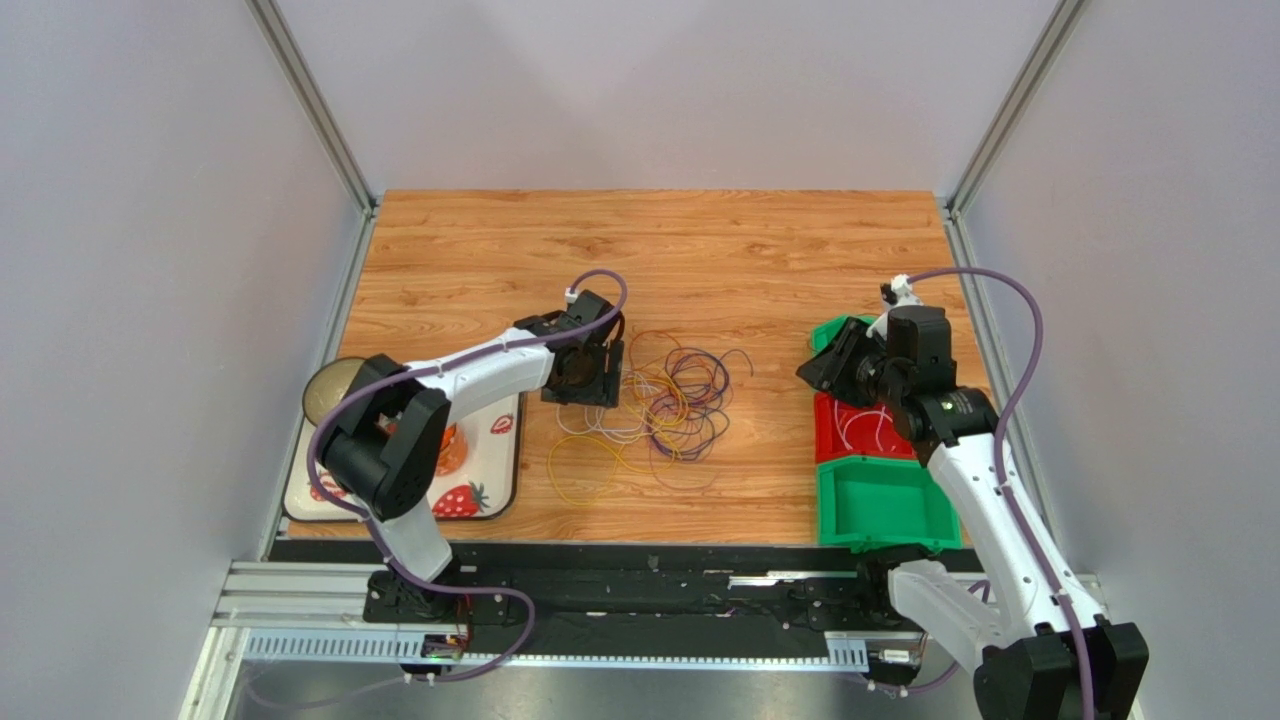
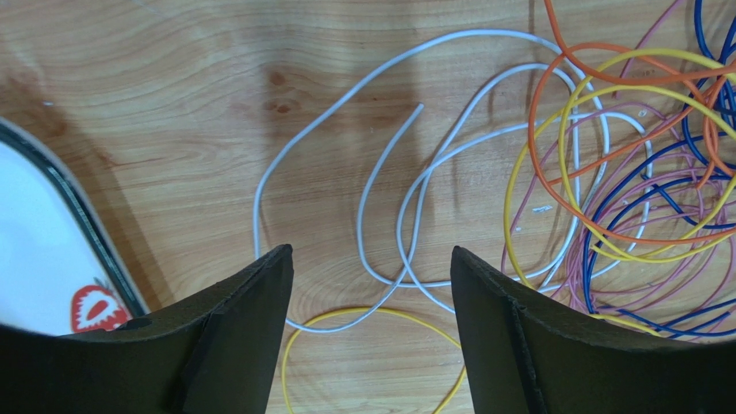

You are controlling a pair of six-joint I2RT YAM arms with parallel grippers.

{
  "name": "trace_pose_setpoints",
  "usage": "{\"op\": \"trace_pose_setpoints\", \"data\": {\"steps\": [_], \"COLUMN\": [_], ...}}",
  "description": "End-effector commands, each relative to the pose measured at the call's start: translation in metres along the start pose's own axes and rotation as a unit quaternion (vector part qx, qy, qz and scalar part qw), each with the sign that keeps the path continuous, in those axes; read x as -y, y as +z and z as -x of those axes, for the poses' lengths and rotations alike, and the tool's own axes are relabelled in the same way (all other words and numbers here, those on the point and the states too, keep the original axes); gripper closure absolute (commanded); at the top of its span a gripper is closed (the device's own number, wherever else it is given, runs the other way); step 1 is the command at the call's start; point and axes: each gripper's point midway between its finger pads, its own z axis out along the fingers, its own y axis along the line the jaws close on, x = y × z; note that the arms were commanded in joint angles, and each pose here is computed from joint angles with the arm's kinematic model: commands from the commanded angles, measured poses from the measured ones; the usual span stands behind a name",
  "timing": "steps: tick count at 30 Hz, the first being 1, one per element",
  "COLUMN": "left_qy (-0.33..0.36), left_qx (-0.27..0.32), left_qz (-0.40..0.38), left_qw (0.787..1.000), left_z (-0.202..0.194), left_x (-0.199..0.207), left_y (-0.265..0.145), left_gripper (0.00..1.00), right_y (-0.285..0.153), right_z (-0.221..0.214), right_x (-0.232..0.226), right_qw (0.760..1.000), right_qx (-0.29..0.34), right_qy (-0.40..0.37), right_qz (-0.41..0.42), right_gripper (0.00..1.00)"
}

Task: Untangle the cables
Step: Pick up the cable from the cable.

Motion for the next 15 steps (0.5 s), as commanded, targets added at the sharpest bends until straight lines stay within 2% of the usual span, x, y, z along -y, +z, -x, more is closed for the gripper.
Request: {"op": "trace_pose_setpoints", "data": {"steps": [1, 3, 7, 11, 15], "left_qy": [0.005, 0.006, 0.007, 0.014, 0.013], "left_qx": [0.014, 0.008, 0.000, -0.010, -0.016], "left_qz": [-0.016, -0.010, -0.004, 0.008, 0.015], "left_qw": [1.000, 1.000, 1.000, 1.000, 1.000], "left_z": [0.004, 0.001, -0.003, -0.012, -0.021], "left_x": [0.015, 0.014, 0.013, 0.013, 0.013], "left_y": [0.006, 0.011, 0.017, 0.022, 0.026], "left_gripper": [0.25, 0.26, 0.34, 0.38, 0.47], "right_y": [-0.004, -0.003, -0.001, 0.000, 0.001], "right_z": [0.002, 0.003, 0.002, 0.002, 0.002], "right_x": [-0.005, -0.005, -0.003, -0.003, -0.002], "right_qw": [1.000, 1.000, 1.000, 1.000, 1.000], "right_qx": [0.004, 0.004, 0.003, 0.000, 0.000], "right_qy": [-0.008, -0.008, -0.007, -0.009, -0.009], "right_qz": [0.007, 0.006, 0.003, 0.002, -0.001], "right_gripper": [0.64, 0.64, 0.64, 0.64, 0.64]}}
